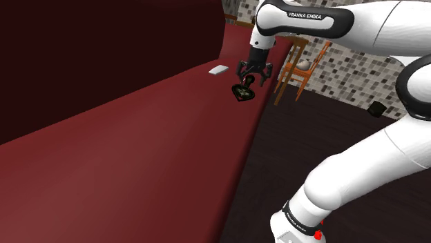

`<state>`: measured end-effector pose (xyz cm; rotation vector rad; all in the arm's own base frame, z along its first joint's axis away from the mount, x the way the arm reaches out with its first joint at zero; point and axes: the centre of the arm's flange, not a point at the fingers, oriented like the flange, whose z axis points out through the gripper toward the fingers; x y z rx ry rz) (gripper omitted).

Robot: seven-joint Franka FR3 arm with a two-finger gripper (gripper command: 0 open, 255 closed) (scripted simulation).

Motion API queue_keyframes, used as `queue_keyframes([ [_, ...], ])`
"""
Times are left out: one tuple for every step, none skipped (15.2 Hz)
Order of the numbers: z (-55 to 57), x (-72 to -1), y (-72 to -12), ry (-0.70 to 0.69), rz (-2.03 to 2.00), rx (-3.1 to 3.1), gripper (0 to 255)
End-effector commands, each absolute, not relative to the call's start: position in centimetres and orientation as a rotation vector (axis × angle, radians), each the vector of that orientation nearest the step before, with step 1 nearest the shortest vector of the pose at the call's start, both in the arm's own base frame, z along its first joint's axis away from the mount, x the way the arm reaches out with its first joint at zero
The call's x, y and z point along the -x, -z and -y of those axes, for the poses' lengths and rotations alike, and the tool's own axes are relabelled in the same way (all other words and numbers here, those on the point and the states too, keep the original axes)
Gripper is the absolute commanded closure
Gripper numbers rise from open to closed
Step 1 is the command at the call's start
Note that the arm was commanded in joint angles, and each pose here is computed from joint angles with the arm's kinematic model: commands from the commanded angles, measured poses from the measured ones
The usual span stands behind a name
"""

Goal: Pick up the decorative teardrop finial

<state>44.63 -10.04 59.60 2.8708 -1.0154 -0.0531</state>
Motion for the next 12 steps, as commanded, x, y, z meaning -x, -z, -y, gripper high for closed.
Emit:
queue_keyframes([
  [11.8,-46.4,-59.7,0.04,1.123,-2.819,0],
  [12.7,-47.3,-59.8,0.034,1.174,-2.792,0],
  [13.7,-48.1,-59.8,0.028,1.224,-2.765,0],
  [14.6,-48.9,-59.8,0.022,1.273,-2.737,0],
  [15.6,-49.7,-59.9,0.015,1.322,-2.708,0],
  [16.0,-50.0,-59.9,0.013,1.339,-2.698,0],
  [16.0,-50.0,-59.4,0.013,1.339,-2.698,0],
  [16.0,-50.0,-58.8,0.013,1.339,-2.698,0],
  [16.0,-50.0,-58.3,0.013,1.339,-2.698,0],
  [16.0,-50.0,-57.8,0.013,1.339,-2.698,0],
  [16.0,-50.0,-57.3,0.013,1.339,-2.698,0],
  [16.0,-50.0,-56.7,0.013,1.339,-2.698,0],
])
